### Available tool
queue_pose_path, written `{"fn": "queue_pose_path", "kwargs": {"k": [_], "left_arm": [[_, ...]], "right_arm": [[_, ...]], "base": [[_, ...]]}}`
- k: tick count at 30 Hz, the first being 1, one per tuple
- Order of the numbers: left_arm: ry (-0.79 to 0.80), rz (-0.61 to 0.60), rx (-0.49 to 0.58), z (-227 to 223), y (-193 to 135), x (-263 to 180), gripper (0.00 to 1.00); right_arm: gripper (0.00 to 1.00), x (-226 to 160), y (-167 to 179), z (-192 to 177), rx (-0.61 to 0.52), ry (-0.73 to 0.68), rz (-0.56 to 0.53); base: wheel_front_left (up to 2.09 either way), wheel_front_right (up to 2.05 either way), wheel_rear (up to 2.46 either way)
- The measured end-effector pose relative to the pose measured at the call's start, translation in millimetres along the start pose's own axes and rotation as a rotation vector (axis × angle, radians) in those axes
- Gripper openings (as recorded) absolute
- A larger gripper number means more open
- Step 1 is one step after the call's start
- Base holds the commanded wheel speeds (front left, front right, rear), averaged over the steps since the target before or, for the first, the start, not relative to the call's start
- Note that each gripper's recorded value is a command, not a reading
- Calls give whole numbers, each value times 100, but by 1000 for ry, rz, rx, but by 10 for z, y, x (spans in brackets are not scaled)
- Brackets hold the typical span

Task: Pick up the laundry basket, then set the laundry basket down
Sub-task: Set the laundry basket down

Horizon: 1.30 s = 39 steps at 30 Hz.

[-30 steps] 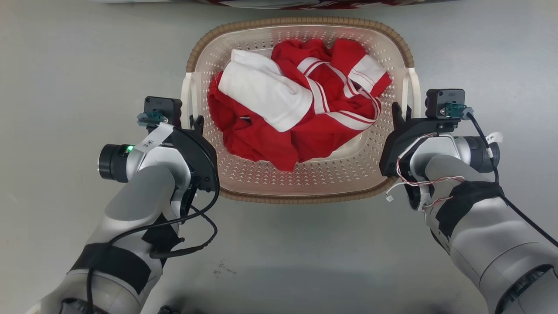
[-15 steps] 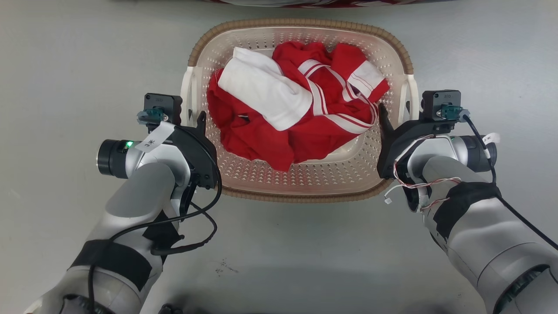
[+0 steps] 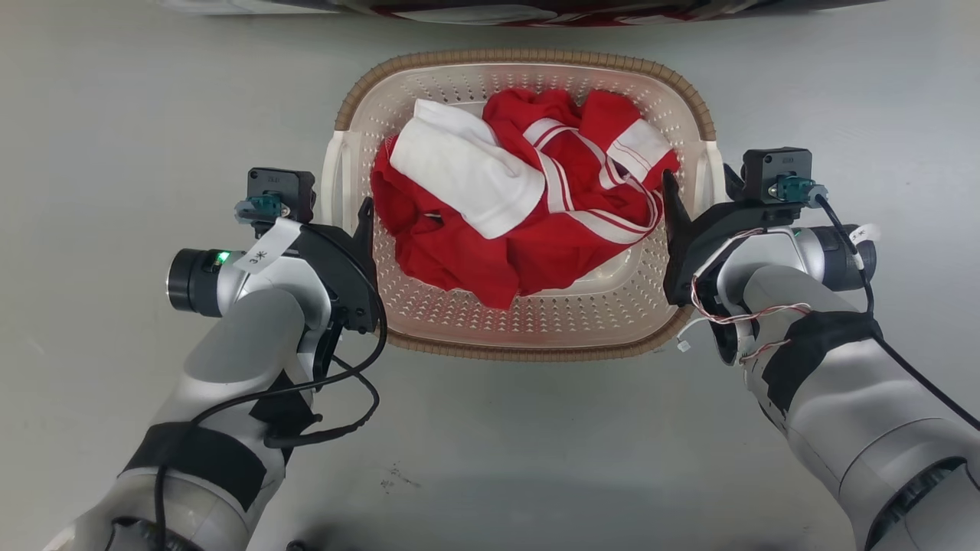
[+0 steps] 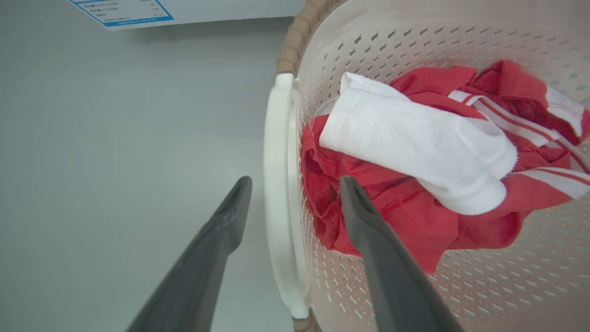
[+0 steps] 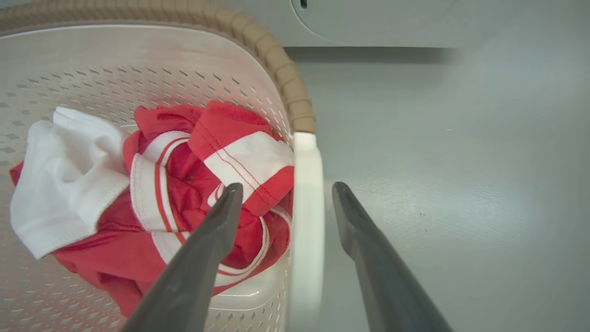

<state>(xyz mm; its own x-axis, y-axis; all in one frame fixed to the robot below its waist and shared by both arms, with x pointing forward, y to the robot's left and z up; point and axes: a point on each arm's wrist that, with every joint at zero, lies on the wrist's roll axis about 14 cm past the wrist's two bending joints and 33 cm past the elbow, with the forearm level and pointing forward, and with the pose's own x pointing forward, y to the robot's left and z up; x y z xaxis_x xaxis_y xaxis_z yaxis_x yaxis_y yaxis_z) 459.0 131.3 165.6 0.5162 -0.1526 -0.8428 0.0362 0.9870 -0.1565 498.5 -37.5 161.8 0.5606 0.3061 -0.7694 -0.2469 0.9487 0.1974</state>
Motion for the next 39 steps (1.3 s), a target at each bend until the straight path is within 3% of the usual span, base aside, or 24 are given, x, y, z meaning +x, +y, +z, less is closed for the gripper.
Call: {"fn": "queue_pose_path", "kwargs": {"k": [18, 26, 39], "left_arm": [[-208, -33, 12, 595, -60, -332, 100], [-269, -63, -11, 667, -187, -575, 100], [-408, -64, -3, 875, -293, -1076, 100]], "right_arm": [[100, -365, -67, 586, -109, -148, -17], [100, -640, -10, 911, -97, -236, -10], [100, -1189, 236, 1117, -6, -349, 25]], "base": [[0, 0, 0], [0, 0, 0], [0, 0, 0]]}}
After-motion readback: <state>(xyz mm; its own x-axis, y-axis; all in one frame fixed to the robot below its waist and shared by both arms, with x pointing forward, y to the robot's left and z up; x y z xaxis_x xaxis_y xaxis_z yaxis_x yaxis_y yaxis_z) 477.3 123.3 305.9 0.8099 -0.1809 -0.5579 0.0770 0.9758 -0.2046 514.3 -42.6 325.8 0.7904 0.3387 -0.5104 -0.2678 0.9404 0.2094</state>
